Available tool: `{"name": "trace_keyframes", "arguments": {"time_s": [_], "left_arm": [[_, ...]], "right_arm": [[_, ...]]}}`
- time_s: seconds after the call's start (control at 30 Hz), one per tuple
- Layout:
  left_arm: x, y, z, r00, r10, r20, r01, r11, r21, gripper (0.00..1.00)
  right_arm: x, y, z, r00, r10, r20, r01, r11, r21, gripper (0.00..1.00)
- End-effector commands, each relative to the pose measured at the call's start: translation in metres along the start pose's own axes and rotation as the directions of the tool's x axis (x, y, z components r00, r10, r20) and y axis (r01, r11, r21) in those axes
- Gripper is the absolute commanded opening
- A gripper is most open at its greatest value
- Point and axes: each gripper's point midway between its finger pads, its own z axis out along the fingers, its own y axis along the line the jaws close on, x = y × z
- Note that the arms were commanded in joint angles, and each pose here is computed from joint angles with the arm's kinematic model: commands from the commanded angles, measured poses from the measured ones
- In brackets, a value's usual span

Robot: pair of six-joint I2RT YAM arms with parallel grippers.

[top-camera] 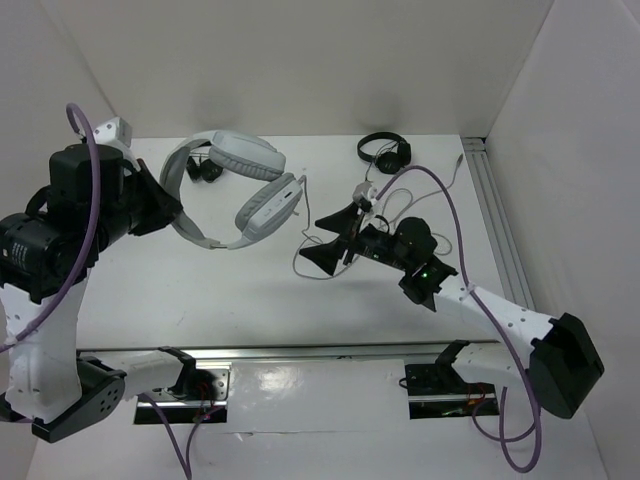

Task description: Wrap the headphones

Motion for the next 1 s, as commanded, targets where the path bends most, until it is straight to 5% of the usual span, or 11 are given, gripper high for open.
{"name": "trace_keyframes", "arguments": {"time_s": [0.0,0.4,0.43,0.6,0.63,0.67,0.9,0.97], "left_arm": [[-0.021,-0.021,-0.012,0.992,-0.092,0.086,0.082,0.99,0.112,0.0],[-0.021,-0.025,-0.019,0.986,-0.146,0.08,0.134,0.98,0.145,0.0],[-0.021,-0.025,-0.019,0.986,-0.146,0.08,0.134,0.98,0.145,0.0],[-0.028,-0.02,-0.02,0.977,-0.181,0.114,0.168,0.979,0.117,0.0],[-0.028,-0.02,-0.02,0.977,-0.181,0.114,0.168,0.979,0.117,0.0],[-0.031,-0.02,-0.019,0.972,-0.195,0.128,0.181,0.977,0.114,0.0],[-0.038,0.007,0.01,0.957,-0.198,0.213,0.215,0.975,-0.059,0.0],[-0.037,0.029,0.028,0.955,-0.162,0.249,0.212,0.958,-0.191,0.0]], "right_arm": [[-0.032,-0.007,0.015,0.991,-0.074,0.114,0.072,0.997,0.023,0.95],[0.003,-0.041,0.058,0.994,-0.047,0.098,0.045,0.999,0.026,0.86],[0.002,-0.04,0.062,0.993,-0.052,0.105,0.05,0.999,0.015,0.73],[0.024,-0.046,0.071,0.997,-0.021,0.07,0.022,1.0,-0.01,0.4],[0.022,-0.045,0.071,0.997,-0.025,0.078,0.026,1.0,-0.012,0.12],[0.03,-0.051,0.07,0.998,-0.002,0.067,0.001,1.0,0.014,0.0],[0.019,-0.041,0.035,0.991,-0.019,0.133,0.004,0.994,0.112,0.0],[0.022,-0.057,0.019,0.992,-0.064,0.105,0.03,0.953,0.301,0.0]]}}
